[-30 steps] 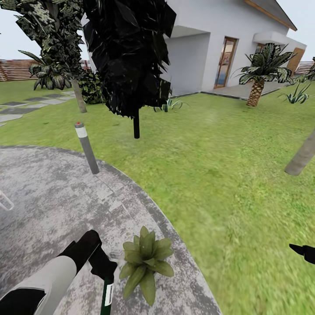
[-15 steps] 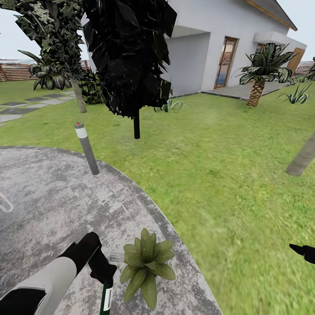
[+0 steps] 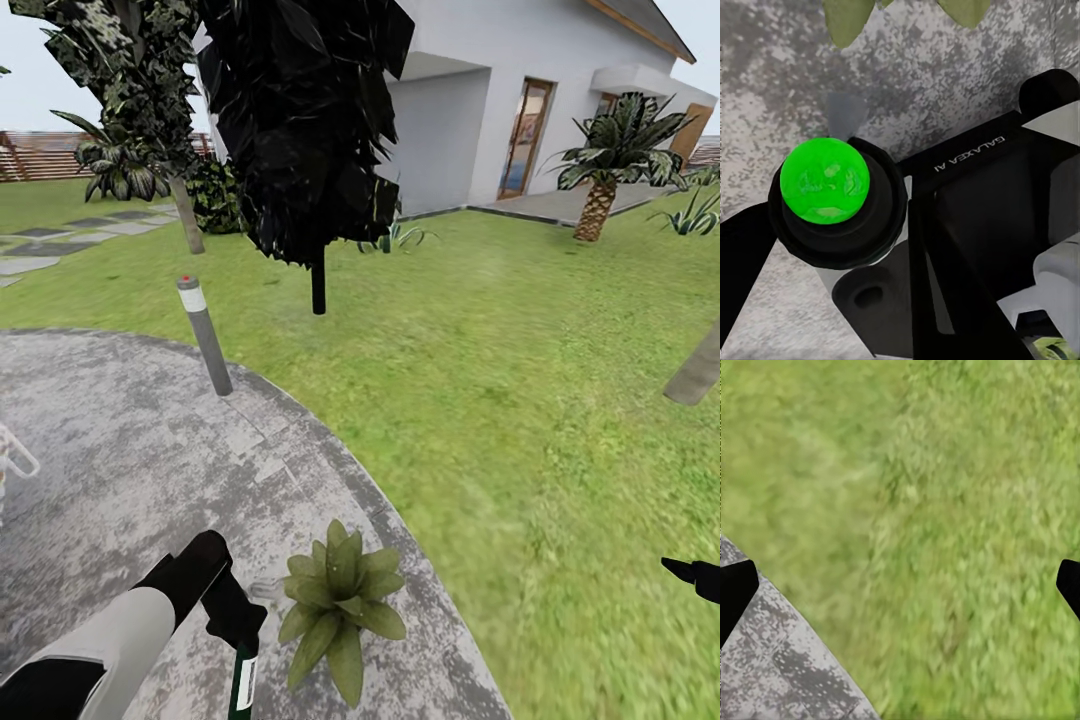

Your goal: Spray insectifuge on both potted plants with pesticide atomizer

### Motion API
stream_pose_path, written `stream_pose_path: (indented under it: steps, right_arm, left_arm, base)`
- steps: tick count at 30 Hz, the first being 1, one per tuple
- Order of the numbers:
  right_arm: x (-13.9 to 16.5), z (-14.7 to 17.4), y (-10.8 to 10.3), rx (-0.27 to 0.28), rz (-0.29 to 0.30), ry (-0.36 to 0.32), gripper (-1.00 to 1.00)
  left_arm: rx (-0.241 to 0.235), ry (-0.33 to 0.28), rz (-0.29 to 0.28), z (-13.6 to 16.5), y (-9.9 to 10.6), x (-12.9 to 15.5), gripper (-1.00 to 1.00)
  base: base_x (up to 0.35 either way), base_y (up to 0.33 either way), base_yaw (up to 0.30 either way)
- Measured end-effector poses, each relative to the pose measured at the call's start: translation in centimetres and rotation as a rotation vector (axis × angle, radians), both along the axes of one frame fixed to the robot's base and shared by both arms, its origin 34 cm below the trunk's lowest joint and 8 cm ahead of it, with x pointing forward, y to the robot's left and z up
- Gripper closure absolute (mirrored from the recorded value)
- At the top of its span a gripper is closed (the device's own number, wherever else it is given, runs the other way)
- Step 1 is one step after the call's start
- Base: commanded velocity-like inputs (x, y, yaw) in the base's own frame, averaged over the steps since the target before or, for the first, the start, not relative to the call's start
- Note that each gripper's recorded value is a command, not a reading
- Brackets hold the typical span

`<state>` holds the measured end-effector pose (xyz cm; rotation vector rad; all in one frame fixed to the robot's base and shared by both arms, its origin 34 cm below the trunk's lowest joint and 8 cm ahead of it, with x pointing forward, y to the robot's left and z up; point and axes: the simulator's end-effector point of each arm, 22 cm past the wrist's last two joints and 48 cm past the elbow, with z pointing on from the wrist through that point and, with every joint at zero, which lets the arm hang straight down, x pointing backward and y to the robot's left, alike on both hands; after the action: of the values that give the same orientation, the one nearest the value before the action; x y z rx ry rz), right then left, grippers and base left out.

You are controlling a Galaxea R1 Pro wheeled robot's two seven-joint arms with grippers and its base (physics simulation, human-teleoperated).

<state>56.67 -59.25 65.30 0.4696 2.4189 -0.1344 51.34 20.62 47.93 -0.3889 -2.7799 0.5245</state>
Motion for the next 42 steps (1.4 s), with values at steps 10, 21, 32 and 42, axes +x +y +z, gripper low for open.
stream_pose_path:
  steps: [10,21,32,42]
  right_arm:
    - [0.0,-0.3,0.0,0.000,0.000,0.007,-1.00]
    - [-0.1,-0.6,0.0,0.000,0.000,0.013,-1.00]
    - [-0.3,-1.3,-0.1,0.000,-0.001,0.030,-1.00]
    - [-0.3,-1.5,0.0,0.000,-0.001,0.035,-1.00]
  left_arm:
    - [0.002,0.004,-0.003,-0.3,0.0,-0.1,1.00]
    - [0.045,0.019,-0.079,-0.9,0.7,-1.0,1.00]
    - [0.048,0.039,-0.087,-1.6,0.8,-1.6,1.00]
    - [0.091,0.073,-0.098,-2.6,2.1,-3.3,1.00]
  base:
    - [0.115,0.049,0.001]
    - [0.001,0.000,-0.008]
    - [0.000,0.000,-0.042]
    - [0.000,0.000,0.000]
